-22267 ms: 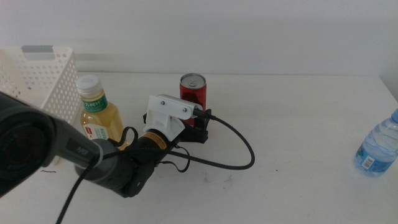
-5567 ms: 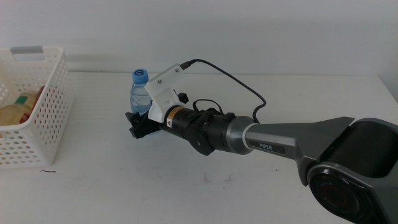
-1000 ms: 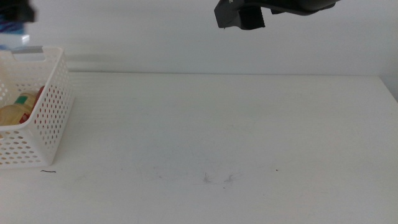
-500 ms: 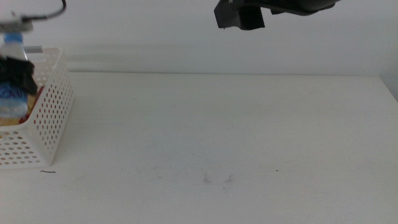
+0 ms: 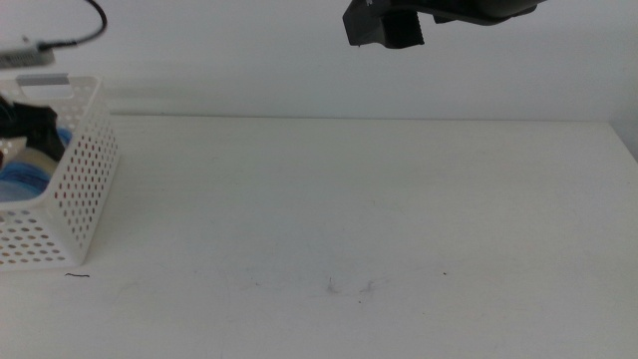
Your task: Use arms to grab the bottles and put them into the dustbin to the left of the table.
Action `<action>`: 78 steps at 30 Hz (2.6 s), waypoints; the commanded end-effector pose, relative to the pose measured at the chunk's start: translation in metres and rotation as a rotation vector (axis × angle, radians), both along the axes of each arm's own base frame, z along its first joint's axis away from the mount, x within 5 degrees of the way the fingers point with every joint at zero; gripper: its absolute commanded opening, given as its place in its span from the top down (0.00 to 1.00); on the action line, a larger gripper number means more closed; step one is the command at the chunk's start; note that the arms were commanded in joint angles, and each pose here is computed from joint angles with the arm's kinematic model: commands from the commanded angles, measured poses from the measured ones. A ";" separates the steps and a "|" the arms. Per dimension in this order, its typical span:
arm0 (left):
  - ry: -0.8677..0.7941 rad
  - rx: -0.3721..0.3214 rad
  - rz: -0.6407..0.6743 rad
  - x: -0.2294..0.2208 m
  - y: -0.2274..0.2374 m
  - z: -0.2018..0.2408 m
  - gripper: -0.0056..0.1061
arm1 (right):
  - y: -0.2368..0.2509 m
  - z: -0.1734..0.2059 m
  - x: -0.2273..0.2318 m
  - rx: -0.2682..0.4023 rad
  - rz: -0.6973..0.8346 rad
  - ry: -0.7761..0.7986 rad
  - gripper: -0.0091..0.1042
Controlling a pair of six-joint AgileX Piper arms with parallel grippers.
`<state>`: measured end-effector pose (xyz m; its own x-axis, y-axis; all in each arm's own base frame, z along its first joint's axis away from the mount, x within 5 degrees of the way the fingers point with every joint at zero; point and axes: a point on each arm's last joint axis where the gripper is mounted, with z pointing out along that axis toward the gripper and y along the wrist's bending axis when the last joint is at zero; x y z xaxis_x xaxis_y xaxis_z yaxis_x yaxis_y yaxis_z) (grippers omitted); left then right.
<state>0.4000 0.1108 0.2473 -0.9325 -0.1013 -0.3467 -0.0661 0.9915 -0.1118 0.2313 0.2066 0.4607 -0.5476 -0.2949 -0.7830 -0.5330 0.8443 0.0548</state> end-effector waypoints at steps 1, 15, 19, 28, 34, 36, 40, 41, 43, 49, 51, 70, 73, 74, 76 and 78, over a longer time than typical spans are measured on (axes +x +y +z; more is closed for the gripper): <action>-0.046 -0.009 0.030 -0.008 -0.001 0.027 0.11 | -0.004 0.002 0.000 -0.001 -0.007 -0.013 0.14; -0.520 0.074 -0.115 -0.110 -0.097 0.158 0.11 | -0.004 0.002 0.000 0.000 -0.008 -0.013 0.14; -0.802 0.076 -0.196 -0.162 -0.128 0.173 0.11 | -0.004 0.002 0.000 0.000 -0.008 -0.013 0.14; -0.866 -0.007 -0.240 -0.228 -0.141 0.170 0.11 | -0.004 0.002 0.000 0.000 -0.008 -0.013 0.14; -0.853 -0.026 -0.235 -0.235 -0.141 0.171 0.11 | -0.004 0.002 0.000 0.000 -0.008 -0.013 0.14; -0.853 -0.026 -0.235 -0.235 -0.141 0.171 0.11 | -0.004 0.002 0.000 0.000 -0.008 -0.013 0.14; -0.853 -0.043 -0.232 -0.235 -0.142 0.171 0.11 | -0.004 0.002 0.000 0.000 -0.008 -0.013 0.14; -0.854 -0.045 -0.232 -0.235 -0.142 0.171 0.11 | -0.004 0.002 0.000 0.000 -0.008 -0.013 0.14; -0.854 -0.063 -0.229 -0.235 -0.143 0.171 0.11 | -0.004 0.002 0.000 0.000 -0.008 -0.013 0.14; -0.903 -0.118 -0.196 -0.233 -0.144 0.177 0.11 | -0.004 0.002 0.000 0.000 -0.008 -0.013 0.14; -0.913 -0.116 -0.147 -0.232 -0.141 0.178 0.11 | -0.004 0.002 0.000 0.000 -0.008 -0.013 0.14; -0.930 -0.039 -0.085 -0.235 -0.132 0.175 0.11 | -0.002 -0.001 0.002 -0.013 -0.010 -0.008 0.14; -0.960 -0.014 -0.080 -0.247 -0.130 0.159 0.11 | -0.014 -0.005 0.001 -0.009 -0.032 -0.013 0.14; -0.975 -0.012 -0.072 -0.254 -0.128 0.152 0.11 | -0.019 -0.006 0.000 0.001 -0.041 -0.025 0.14; -0.995 -0.006 -0.057 -0.271 -0.125 0.135 0.11 | -0.038 -0.009 -0.003 0.042 -0.070 -0.080 0.14; -0.985 0.002 -0.042 -0.287 -0.122 0.114 0.11 | -0.059 -0.017 -0.009 0.084 -0.105 -0.147 0.14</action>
<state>0.1220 -0.0134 0.3732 -0.2430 -0.0735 -0.9672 0.1036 0.9895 -0.1012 0.2277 0.1627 0.4404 -0.5163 -0.2136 -0.8293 -0.4644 0.8835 0.0615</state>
